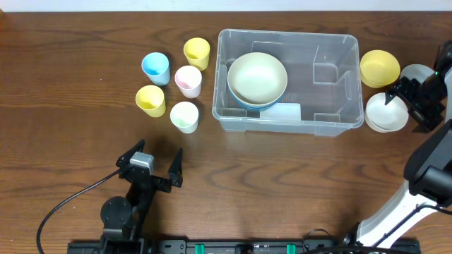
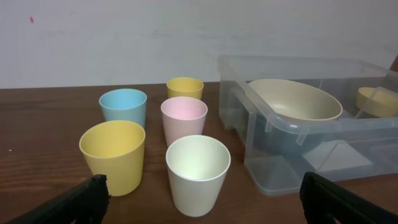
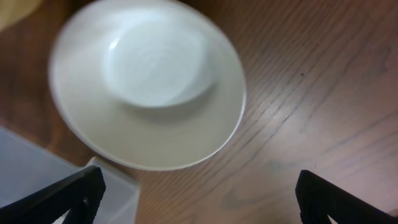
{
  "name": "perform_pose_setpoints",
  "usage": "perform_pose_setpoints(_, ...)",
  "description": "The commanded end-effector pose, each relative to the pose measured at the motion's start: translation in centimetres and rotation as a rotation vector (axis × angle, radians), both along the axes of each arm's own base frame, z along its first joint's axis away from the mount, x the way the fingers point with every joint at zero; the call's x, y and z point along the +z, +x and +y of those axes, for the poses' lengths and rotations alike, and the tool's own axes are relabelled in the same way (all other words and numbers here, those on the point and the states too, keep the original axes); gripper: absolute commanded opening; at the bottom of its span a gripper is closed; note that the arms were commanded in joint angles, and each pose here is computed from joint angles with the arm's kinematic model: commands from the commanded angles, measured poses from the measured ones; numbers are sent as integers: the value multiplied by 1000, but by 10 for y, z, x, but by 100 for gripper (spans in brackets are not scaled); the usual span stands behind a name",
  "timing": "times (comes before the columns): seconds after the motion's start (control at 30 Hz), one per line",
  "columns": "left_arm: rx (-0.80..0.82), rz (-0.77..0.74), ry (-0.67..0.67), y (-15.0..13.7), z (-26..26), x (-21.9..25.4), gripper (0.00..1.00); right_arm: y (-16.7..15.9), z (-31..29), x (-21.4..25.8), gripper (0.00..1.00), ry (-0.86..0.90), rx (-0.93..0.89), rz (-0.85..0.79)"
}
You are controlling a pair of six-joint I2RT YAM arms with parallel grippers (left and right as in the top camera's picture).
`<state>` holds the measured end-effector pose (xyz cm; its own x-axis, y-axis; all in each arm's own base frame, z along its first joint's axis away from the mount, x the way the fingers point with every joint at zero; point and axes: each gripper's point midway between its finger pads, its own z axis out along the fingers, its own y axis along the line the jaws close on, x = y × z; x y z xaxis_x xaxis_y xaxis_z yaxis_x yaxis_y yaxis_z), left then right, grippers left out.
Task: Pack container
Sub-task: 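Move the right gripper to the second white bowl and grip its rim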
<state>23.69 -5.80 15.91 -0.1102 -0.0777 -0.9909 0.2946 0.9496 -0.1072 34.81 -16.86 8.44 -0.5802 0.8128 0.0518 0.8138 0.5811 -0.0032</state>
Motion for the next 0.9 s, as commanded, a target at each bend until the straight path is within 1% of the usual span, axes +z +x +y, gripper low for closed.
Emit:
perform_pose_setpoints(0.0,-13,42,15,-1,-2,-16,98,-13,-8,-12,99,-11,-35,35)
perform_pose_setpoints(0.37,-13,42,15,-1,-2,-16,98,-30,-14,-55,99,-4,-73,46)
perform_pose_setpoints(0.47,-13,42,15,-1,-2,-16,98,-31,-14,-65,93,-8,-73,39)
perform_pose_setpoints(0.57,-13,42,15,-1,-2,-16,98,-30,-15,-68,82,-12,-82,34)
perform_pose_setpoints(0.67,-13,42,15,-1,-2,-16,98,-30,-17,-68,68,-15,-90,28)
perform_pose_setpoints(0.77,-13,42,15,-1,-2,-16,98,-32,-20,-68,45,-14,-105,28)
perform_pose_setpoints(0.87,-13,42,15,-1,-2,-16,98,-35,-24,-66,25,-8,-122,30)
